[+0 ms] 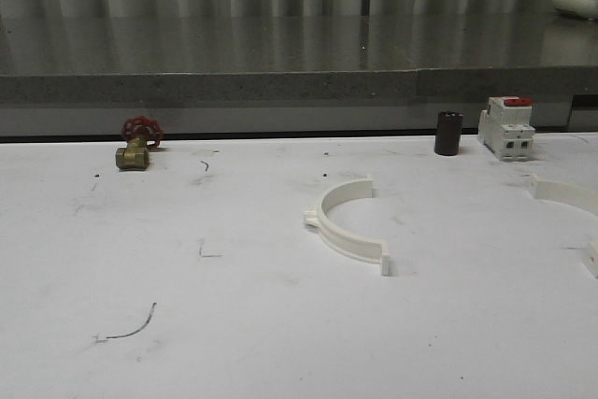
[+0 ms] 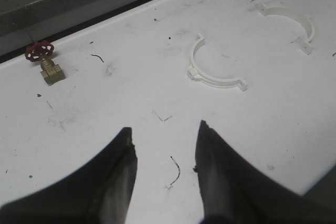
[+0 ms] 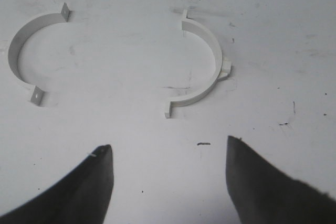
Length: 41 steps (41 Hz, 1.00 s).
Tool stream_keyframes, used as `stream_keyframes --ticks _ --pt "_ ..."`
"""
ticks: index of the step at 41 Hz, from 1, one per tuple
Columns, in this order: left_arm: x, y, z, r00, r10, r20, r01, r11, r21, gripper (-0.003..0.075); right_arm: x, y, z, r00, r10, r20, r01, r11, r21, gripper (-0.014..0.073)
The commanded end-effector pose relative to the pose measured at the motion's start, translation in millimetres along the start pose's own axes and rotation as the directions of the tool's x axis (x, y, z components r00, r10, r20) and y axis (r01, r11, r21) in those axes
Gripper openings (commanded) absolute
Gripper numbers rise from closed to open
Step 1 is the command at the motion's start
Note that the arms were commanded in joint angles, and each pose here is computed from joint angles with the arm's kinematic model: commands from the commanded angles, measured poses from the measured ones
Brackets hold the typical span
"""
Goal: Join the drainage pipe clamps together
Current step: 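Open the left gripper, release the clamp half and withdraw upward, then lower the right gripper and grasp the other white clamp half at its tab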
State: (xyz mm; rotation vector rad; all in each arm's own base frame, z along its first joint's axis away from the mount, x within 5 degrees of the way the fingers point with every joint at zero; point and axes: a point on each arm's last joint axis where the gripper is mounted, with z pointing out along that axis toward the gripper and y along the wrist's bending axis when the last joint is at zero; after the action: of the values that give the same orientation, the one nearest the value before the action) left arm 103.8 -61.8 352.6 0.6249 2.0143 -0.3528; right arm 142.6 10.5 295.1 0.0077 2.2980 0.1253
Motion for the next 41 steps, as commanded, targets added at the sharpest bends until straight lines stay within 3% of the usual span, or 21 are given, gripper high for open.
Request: stream_keyframes --ticks 1,8,22,41 --pt "11 -4 -21 0.989 -0.009 0.147 0.01 1.0 -0.009 0.0273 -14 0 -7 0.996 -0.006 0.088 0.006 1.0 0.004 0.0493" --pt "29 -7 -31 0.984 -0.01 0.178 0.011 1.0 -0.007 0.0273 -14 0 -6 0.996 -0.006 0.084 0.005 1.0 0.004 0.0493" --pt "28 -7 -29 0.982 -0.011 0.19 0.013 1.0 -0.011 0.0273 -15 -1 -7 0.997 -0.023 0.075 0.022 1.0 0.017 0.0493" --pt "28 -7 -29 0.982 -0.011 0.19 0.013 1.0 -0.011 0.0273 -47 -3 3 0.981 -0.032 -0.192 0.045 0.997 0.063 0.0493"
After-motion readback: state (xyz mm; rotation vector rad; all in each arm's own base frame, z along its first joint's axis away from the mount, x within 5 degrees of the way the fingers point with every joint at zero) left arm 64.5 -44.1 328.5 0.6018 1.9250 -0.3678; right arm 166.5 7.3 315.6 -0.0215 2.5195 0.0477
